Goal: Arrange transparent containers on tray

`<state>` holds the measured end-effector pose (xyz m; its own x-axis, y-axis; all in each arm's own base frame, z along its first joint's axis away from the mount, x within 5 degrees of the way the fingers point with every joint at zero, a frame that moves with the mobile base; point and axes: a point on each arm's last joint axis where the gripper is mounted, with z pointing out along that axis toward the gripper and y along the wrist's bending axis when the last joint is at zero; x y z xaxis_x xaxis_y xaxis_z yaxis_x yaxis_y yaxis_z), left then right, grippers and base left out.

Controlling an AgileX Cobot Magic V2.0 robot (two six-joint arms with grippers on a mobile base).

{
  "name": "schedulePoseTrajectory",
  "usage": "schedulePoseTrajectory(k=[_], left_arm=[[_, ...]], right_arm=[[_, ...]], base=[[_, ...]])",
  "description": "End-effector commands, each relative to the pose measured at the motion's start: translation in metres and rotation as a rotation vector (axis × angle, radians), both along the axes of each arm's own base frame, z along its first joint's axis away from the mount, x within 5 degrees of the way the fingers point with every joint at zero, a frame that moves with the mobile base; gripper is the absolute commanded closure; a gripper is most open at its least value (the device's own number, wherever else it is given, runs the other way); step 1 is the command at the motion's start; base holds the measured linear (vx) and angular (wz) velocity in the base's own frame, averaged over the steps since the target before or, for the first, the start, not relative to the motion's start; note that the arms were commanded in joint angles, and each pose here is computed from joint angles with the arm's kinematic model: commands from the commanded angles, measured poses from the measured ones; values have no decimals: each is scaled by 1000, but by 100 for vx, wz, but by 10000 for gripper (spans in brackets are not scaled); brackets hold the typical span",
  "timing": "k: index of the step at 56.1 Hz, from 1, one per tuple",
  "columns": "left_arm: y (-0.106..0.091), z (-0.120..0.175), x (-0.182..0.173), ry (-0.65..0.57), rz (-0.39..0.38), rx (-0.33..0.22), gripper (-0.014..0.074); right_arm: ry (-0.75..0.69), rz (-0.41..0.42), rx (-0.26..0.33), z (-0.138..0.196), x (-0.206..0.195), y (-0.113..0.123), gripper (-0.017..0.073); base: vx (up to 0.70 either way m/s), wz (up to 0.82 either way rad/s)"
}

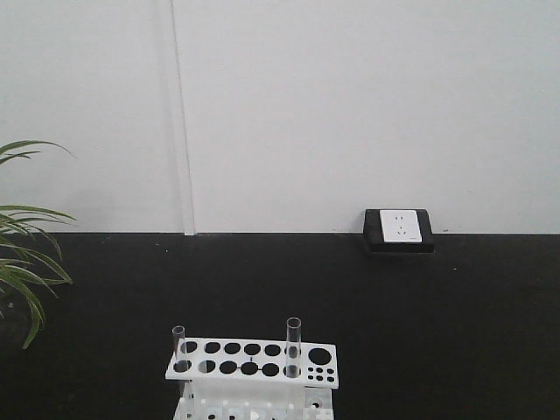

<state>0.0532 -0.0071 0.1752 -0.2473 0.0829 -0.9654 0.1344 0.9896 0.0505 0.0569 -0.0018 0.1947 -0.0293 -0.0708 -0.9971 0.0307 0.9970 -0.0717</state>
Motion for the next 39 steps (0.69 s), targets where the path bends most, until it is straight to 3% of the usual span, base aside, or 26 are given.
schedulePoseTrajectory(k=[1, 15, 29, 39], left_arm=[[0, -2, 1, -74, 3, -14, 600], [0, -1, 1, -92, 2, -2, 600], [1, 16, 3, -282, 10, -2, 600], [1, 20, 3, -318, 12, -6, 600]], right_arm=[[-78, -5, -11, 5, 0, 0, 571], [-78, -5, -11, 5, 0, 0, 571], [-78, -5, -11, 5, 0, 0, 571], [-78, -5, -11, 5, 0, 0, 571]], base=[[0, 0], [0, 0], [0, 0], [0, 0]])
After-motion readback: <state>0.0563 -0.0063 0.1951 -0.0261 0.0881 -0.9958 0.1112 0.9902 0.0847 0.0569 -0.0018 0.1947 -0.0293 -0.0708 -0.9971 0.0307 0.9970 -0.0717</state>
